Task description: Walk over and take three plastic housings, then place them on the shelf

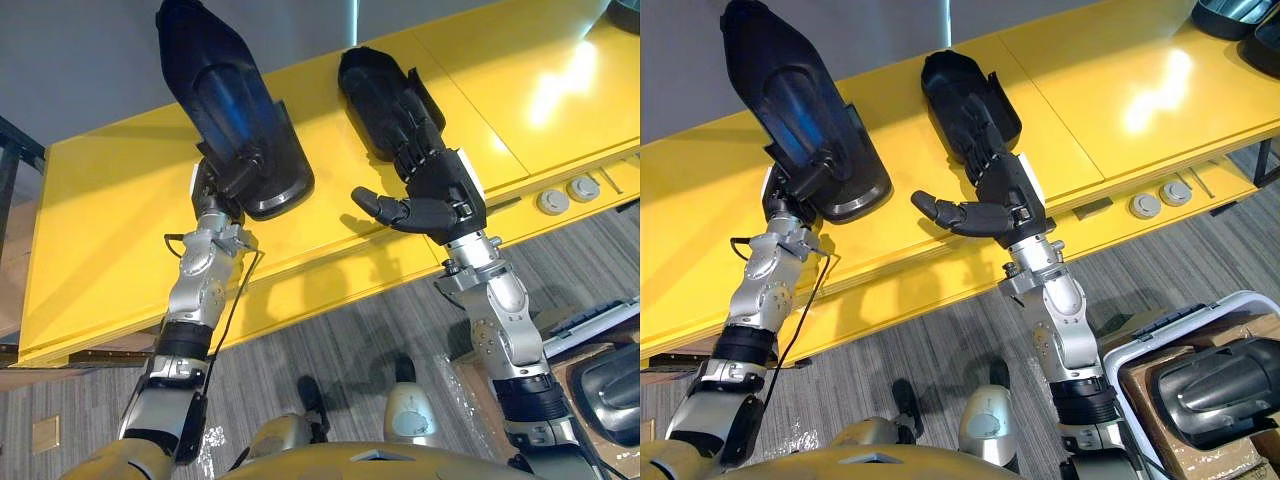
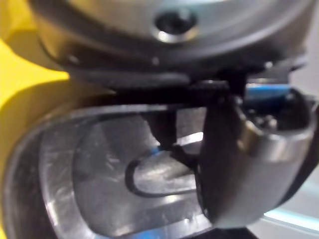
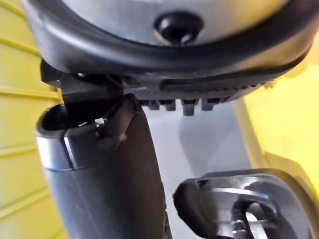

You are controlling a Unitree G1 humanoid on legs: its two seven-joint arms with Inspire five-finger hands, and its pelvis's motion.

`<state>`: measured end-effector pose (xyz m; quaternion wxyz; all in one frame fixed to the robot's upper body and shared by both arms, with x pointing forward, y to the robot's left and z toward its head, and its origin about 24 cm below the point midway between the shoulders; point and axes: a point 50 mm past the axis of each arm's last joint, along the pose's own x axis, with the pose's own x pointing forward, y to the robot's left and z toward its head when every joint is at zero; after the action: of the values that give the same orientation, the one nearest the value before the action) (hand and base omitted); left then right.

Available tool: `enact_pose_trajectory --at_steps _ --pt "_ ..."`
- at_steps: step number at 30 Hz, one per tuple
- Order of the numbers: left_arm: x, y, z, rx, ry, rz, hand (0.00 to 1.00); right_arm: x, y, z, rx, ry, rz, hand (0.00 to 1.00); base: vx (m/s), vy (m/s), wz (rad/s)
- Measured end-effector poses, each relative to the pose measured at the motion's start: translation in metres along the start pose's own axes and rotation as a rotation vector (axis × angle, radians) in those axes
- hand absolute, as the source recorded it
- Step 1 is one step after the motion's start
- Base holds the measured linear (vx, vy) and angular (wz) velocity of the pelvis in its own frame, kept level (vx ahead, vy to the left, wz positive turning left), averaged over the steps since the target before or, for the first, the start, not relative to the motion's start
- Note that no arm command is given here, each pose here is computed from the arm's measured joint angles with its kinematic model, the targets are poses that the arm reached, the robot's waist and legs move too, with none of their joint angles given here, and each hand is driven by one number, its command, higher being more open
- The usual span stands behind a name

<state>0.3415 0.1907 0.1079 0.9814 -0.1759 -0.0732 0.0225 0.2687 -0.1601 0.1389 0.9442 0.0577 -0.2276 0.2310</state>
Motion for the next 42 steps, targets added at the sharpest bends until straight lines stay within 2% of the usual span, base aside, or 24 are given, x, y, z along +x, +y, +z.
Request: enact_pose_trajectory --at_steps 8,9,22,30,34,42 --pt "0.021 -0.012 0.027 0.006 -0.063 -0.005 0.00 0.027 0.014 0.015 0.024 -0.089 0.121 1.00 -0.04 -0.010 0.00" --pt "0.021 -0.012 0.027 0.005 -0.060 0.005 1.00 0.028 0.016 0.016 0.030 -0.091 0.136 1.00 0.00 0.000 0.00" --pt "0.031 -0.014 0.040 0.083 -0.063 -0.003 1.00 0.037 0.029 0.024 0.047 -0.132 0.200 1.00 0.00 -0.010 0.03" --pt "0.033 -0.015 0.039 0.131 -0.025 -0.011 1.00 0.038 0.029 0.023 0.060 -0.137 0.182 1.00 0.01 -0.005 0.02" --pt "0.034 -0.013 0.037 0.173 -0.005 0.018 1.00 0.037 0.029 0.022 0.062 -0.139 0.178 1.00 0.01 -0.001 -0.03" --pt "0.034 0.008 0.040 0.210 -0.040 0.177 1.00 0.026 0.030 0.012 0.098 -0.104 0.142 1.00 0.01 -0.007 -0.04"
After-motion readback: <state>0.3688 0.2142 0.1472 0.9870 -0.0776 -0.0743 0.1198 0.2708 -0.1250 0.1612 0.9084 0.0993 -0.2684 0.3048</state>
